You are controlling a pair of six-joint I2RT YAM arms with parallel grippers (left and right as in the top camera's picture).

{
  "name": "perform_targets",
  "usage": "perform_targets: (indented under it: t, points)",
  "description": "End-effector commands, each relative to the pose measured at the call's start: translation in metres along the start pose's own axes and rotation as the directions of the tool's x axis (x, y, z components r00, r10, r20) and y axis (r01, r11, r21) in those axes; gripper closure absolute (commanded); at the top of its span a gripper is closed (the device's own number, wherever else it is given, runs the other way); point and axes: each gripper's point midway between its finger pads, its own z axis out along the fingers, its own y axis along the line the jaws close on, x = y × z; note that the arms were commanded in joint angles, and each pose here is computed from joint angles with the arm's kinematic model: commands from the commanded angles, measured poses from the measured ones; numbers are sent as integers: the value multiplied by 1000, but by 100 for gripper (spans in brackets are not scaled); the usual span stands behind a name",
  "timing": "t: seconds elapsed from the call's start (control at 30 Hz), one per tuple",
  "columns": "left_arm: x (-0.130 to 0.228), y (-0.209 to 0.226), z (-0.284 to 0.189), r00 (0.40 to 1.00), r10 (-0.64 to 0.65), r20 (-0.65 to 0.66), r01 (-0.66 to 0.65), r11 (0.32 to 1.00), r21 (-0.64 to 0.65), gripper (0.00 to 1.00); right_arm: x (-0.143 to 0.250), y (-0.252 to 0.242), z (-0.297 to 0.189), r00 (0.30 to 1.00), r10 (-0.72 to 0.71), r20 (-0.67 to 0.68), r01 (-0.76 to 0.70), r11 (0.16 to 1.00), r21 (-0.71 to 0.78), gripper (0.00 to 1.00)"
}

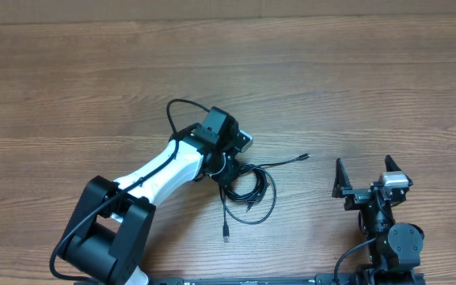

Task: Untangle cables
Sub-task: 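Lift the gripped cable coil slightly with the left gripper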

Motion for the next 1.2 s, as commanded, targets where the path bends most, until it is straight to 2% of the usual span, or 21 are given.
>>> perform_targets:
  t: [0.0, 0.23, 0.3, 0.4, 0.5, 0.57, 0.63, 0.67, 0.7, 0.77, 0.8, 0.83, 0.87, 0.9, 0.97, 1.0, 1.03, 1.07, 1.1, 1.17]
  points:
    - [6, 3, 6, 1000, 29, -3, -29, 999, -15, 62, 1, 0, 0, 1000, -11, 7, 11, 1000, 1, 0]
    - [22, 4, 21, 1000, 12, 5, -11, 1000, -16, 64, 1, 0, 0, 1000, -11, 7, 11, 1000, 1, 0]
    - [26, 4, 24, 999, -37, 7, 37, 999, -15, 71, 1, 0, 0, 1000, -11, 7, 11, 1000, 1, 0]
    - [27, 5, 24, 992, -128, 5, 128, 992, -15, 94, 1, 0, 0, 1000, -11, 7, 11, 1000, 1, 0]
    - [24, 5, 24, 974, -226, 18, 226, 974, -14, 96, 1, 0, 0, 1000, -11, 7, 11, 1000, 1, 0]
    - [17, 8, 21, 940, -340, 37, 341, 940, -10, 96, 1, 0, 0, 1000, -11, 7, 11, 1000, 1, 0]
    - [3, 12, 9, 766, -642, 40, 642, 767, 8, 96, 1, 0, 0, 1000, -11, 7, 11, 1000, 1, 0]
    - [1, 11, 5, 693, -720, 28, 720, 694, 15, 96, 1, 0, 0, 1000, -11, 7, 11, 1000, 1, 0]
    - [-2, 7, 0, 590, -807, 1, 807, 590, 33, 96, 1, 0, 0, 1000, -11, 7, 11, 1000, 1, 0]
    - [-14, -10, -8, 392, -916, -90, 919, 383, 98, 96, 1, 0, 0, 1000, -11, 7, 11, 1000, 1, 0]
    - [-19, -18, -11, 334, -932, -137, 940, 319, 124, 96, 1, 0, 0, 1000, -11, 7, 11, 1000, 1, 0]
    - [-24, -27, -13, 287, -939, -190, 953, 261, 152, 91, 1, 0, 0, 1000, -11, 7, 11, 1000, 1, 0]
    - [-29, -32, -15, 281, -935, -214, 953, 246, 178, 76, 1, 0, 0, 1000, -11, 7, 11, 1000, 1, 0]
    - [-33, -34, -16, 297, -931, -213, 946, 256, 198, 56, 1, 0, 0, 1000, -11, 7, 11, 1000, 1, 0]
    - [-35, -31, -15, 382, -908, -175, 915, 344, 213, 16, 1, 0, 0, 1000, -11, 7, 11, 1000, 1, 0]
    - [-34, -29, -14, 452, -879, -150, 882, 416, 220, 9, 1, 0, 0, 1000, -11, 7, 11, 1000, 1, 0]
    - [-33, -27, -14, 513, -849, -129, 849, 479, 223, 4, 1, 0, 0, 1000, -11, 7, 11, 1000, 1, 0]
    - [-32, -25, -14, 577, -810, -103, 807, 547, 223, 3, 1, 0, 0, 1000, -11, 7, 11, 1000, 1, 0]
    - [-32, -23, -13, 634, -769, -78, 763, 607, 219, 8, 1, 0, 0, 1000, -11, 7, 11, 1000, 1, 0]
    - [-30, -18, -12, 714, -699, -38, 691, 695, 201, 23, 1, 0, 0, 1000, -11, 7, 11, 1000, 1, 0]
